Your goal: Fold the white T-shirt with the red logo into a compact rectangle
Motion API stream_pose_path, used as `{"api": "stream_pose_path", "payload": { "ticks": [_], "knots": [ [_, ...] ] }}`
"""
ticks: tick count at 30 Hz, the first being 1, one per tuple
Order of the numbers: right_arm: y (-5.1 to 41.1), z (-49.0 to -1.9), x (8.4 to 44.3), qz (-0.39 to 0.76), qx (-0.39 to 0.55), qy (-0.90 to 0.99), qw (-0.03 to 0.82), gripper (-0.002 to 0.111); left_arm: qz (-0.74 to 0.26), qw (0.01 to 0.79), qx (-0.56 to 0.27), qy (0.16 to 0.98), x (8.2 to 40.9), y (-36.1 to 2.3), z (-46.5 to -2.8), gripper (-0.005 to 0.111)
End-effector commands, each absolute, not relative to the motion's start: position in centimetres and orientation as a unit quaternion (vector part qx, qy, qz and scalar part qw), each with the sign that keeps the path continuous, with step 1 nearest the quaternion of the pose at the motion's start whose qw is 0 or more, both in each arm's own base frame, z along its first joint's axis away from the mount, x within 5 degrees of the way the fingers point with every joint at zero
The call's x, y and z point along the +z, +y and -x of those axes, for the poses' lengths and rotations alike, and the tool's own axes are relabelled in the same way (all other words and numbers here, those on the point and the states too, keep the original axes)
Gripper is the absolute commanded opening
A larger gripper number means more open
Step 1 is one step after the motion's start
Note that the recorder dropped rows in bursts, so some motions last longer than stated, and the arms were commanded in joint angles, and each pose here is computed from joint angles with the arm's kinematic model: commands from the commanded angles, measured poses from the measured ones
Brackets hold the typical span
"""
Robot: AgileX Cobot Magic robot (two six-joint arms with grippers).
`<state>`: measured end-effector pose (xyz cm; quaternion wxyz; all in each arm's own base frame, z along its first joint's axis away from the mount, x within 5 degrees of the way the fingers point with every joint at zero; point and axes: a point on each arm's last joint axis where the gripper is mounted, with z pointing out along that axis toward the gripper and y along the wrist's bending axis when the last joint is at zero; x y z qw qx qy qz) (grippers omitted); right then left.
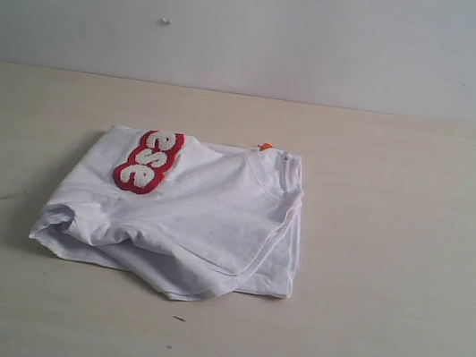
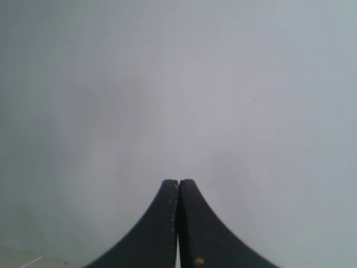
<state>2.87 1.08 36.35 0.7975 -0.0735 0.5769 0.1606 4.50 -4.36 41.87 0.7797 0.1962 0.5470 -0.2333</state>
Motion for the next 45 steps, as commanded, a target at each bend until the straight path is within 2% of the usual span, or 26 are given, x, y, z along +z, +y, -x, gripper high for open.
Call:
{"api": "stream_pose_path", "payload": {
  "ticks": [1,6,12,15,45],
  "knots": [
    [0.6,-1.5,35.9,0.068,0.163,0.552,0.815,0.000,-0.188,0.806,-0.219,0.518,41.4,-3.4,-2.4,0.000],
    [0.0,0.5,36.0,0.064,0.167,0.515,0.838,0.000,-0.172,0.838,-0.204,0.475,40.9,-2.2,0.4,0.000],
    [0.0,0.5,36.0,0.064,0.167,0.515,0.838,0.000,-0.137,0.875,-0.181,0.428,39.4,-0.6,3.4,0.000],
    [0.0,0.5,36.0,0.064,0.167,0.514,0.839,0.000,-0.109,0.879,-0.169,0.433,39.0,-0.1,2.9,0.000],
    [0.0,0.5,36.0,0.069,0.160,0.517,0.838,0.000,-0.119,0.879,-0.164,0.432,38.9,-0.2,3.0,0.000]
  ]
}}
